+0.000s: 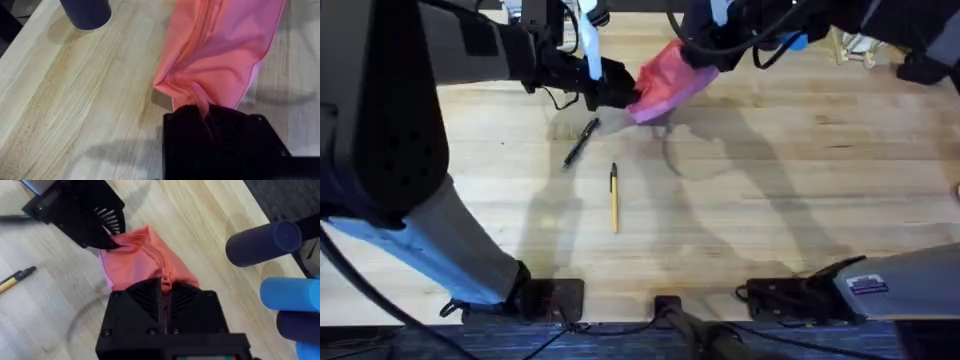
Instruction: Unzip the bag, pick up the pens from the table one at a time and place them inside, then zip the bag closed.
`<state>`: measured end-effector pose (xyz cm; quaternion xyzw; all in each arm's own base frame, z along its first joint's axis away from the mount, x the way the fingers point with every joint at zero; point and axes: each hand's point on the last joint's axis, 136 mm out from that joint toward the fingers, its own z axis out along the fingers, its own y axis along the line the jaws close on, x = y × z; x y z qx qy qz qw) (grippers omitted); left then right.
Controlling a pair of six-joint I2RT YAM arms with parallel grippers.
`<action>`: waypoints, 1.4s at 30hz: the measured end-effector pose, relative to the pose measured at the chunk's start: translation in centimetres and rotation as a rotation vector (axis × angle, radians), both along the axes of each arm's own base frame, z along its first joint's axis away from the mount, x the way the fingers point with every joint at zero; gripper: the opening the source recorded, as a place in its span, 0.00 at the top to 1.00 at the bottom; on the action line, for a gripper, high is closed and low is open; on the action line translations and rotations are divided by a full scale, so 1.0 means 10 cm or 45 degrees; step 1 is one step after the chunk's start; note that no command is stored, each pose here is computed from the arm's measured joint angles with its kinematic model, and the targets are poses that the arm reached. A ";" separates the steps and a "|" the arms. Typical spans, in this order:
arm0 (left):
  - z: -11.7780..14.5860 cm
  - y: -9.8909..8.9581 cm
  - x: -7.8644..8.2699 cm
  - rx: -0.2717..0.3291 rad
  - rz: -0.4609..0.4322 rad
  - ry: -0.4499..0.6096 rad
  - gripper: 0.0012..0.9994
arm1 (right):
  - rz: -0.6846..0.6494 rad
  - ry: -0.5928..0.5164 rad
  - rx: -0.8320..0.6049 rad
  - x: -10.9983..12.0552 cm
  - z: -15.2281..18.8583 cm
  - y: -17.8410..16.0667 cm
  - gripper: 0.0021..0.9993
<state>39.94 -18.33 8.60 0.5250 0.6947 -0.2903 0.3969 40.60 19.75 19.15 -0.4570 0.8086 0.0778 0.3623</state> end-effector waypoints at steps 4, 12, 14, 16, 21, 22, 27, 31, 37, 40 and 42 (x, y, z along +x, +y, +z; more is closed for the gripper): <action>0.00 0.00 0.00 0.000 0.000 0.000 0.96 | 0.006 0.002 0.009 -0.01 0.01 0.01 0.97; 0.00 0.00 0.00 0.000 0.000 0.000 0.96 | 0.007 0.022 0.017 -0.04 0.00 0.02 0.88; 0.00 0.00 0.00 0.000 0.000 0.001 0.96 | 0.006 0.037 0.014 -0.07 0.00 0.01 0.88; 0.00 0.00 0.00 -0.001 -0.001 0.001 0.96 | 0.008 0.064 0.013 -0.14 0.01 0.00 0.88; 0.01 -0.02 -0.01 -0.007 -0.009 -0.003 0.96 | 0.013 0.193 0.032 -0.46 0.05 -0.10 0.39; 0.02 -0.03 0.00 -0.010 -0.013 -0.010 0.96 | 0.013 0.225 0.044 -0.53 0.07 -0.13 0.25; 0.05 -0.11 -0.04 -0.035 -0.046 -0.020 0.96 | -0.041 0.294 0.089 -0.69 0.18 -0.36 0.00; 0.09 -0.22 -0.10 -0.068 -0.095 -0.018 0.96 | -0.092 0.302 0.126 -0.81 0.33 -0.56 0.00; 0.10 -0.21 -0.10 -0.072 -0.093 -0.018 0.96 | -0.167 0.269 0.160 -0.88 0.50 -0.79 0.00; 0.10 -0.21 -0.10 -0.072 -0.094 -0.018 0.96 | -0.190 0.264 0.165 -0.89 0.53 -0.85 0.00; 0.10 -0.21 -0.10 -0.072 -0.094 -0.018 0.96 | -0.194 0.286 0.163 -0.93 0.51 -0.86 0.00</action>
